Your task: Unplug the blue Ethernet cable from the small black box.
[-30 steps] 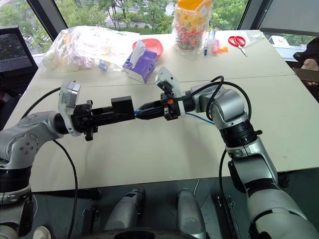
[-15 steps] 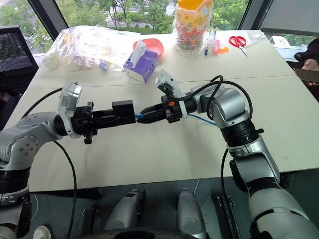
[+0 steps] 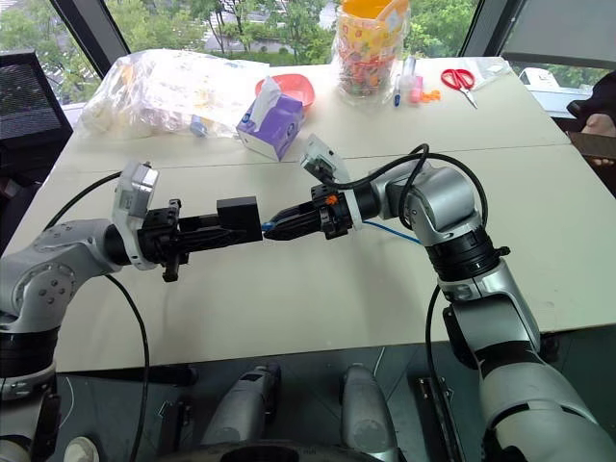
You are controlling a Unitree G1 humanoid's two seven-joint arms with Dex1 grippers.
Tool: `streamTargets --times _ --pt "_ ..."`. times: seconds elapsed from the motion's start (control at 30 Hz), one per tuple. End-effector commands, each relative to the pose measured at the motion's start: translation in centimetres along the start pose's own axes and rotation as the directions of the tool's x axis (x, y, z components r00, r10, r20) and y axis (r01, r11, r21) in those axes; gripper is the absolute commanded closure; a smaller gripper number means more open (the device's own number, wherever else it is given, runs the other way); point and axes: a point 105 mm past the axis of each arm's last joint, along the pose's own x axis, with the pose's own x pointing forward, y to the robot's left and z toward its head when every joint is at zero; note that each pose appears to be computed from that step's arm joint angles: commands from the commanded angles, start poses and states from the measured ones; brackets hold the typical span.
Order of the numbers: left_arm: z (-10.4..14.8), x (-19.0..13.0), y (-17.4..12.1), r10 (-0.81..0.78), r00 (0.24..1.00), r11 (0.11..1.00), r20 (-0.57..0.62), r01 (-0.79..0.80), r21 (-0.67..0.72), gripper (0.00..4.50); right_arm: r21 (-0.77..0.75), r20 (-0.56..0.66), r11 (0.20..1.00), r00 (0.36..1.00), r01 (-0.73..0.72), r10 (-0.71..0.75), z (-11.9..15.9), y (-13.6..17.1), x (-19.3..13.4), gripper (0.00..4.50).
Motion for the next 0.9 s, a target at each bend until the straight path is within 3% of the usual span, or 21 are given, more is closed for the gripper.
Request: streamTargets --times 0.03,0.17,0.27,0.73,0.9 --pt "0.4 -0.2 0.0 0.016 1.0 0.999 -0.011 -0.016 0.051 4.01 -0.061 0.015 0.996 0.998 -0.061 0.062 1.7 1.2 0.3 3.65" --pt "0.4 -0.2 0.1 0.018 1.0 0.998 -0.009 -0.017 0.055 4.01 -0.064 0.008 0.996 0.998 -0.06 0.06 1.6 1.2 0.3 3.65" --pt "0.4 -0.2 0.1 0.017 1.0 0.998 -0.009 -0.017 0.057 4.01 -0.065 0.006 0.996 0.998 -0.06 0.061 1.6 1.1 0.3 4.47" --pt "0.5 -0.2 -0.2 0.011 1.0 0.998 -0.015 -0.01 0.065 4.01 -0.042 0.001 0.998 0.999 -0.054 0.054 1.1 1.0 0.0 4.47" --pt "1.3 -0.6 -0.5 0.021 1.0 0.997 0.006 -0.021 0.075 4.01 0.082 0.031 0.996 0.999 -0.017 0.014 0.1 -0.3 -0.8 4.47"
